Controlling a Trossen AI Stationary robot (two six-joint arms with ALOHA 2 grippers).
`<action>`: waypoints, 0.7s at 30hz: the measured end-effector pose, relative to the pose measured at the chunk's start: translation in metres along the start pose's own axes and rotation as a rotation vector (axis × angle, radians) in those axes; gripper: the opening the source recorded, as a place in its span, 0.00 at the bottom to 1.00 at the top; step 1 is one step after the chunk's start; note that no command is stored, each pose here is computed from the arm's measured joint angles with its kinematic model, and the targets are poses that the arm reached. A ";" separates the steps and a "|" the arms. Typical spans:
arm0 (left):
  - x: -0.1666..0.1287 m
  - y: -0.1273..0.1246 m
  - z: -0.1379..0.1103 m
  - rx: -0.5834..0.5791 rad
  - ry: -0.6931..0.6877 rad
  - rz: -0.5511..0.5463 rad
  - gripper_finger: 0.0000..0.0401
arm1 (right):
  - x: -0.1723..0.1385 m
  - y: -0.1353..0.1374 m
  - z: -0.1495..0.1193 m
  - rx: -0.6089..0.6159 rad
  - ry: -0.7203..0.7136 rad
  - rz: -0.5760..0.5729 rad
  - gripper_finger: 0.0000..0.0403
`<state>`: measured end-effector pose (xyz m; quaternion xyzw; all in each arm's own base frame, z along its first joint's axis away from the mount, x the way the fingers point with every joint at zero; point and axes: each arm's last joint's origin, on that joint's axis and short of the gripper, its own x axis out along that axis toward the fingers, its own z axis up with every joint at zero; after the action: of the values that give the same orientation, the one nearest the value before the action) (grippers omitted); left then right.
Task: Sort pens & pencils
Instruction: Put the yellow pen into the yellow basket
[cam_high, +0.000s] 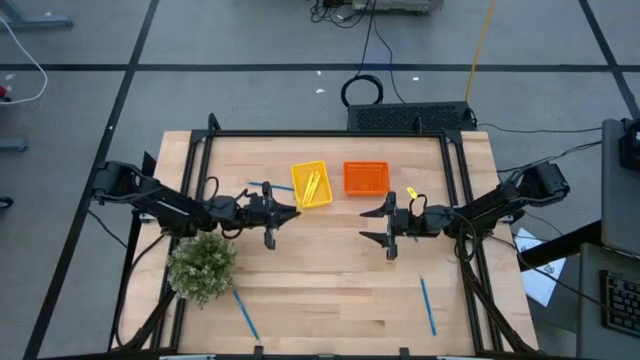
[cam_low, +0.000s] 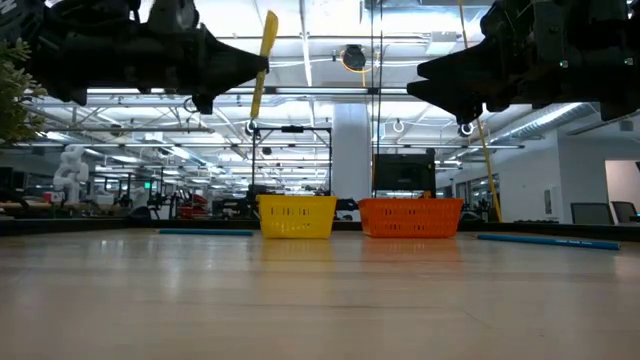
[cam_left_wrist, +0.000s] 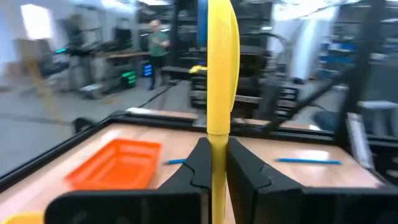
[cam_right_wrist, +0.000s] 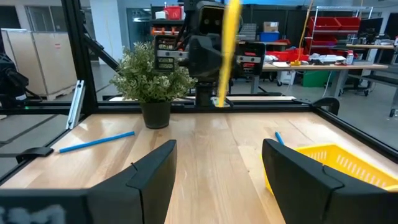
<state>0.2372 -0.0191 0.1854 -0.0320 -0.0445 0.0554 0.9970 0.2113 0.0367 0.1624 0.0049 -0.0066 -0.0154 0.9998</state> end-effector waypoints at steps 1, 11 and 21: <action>0.002 0.001 0.000 -0.009 0.013 0.034 0.05 | 0.000 0.000 0.000 0.000 0.000 0.000 0.56; 0.055 0.013 0.013 0.010 0.382 0.505 0.05 | 0.000 0.000 0.001 0.001 -0.006 0.000 0.56; 0.083 0.045 -0.025 -0.107 0.536 0.642 0.05 | 0.000 0.000 -0.001 0.007 0.005 0.000 0.56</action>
<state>0.3165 0.0335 0.1649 -0.1093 0.2258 0.3503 0.9024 0.2112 0.0367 0.1618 0.0084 -0.0040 -0.0156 0.9998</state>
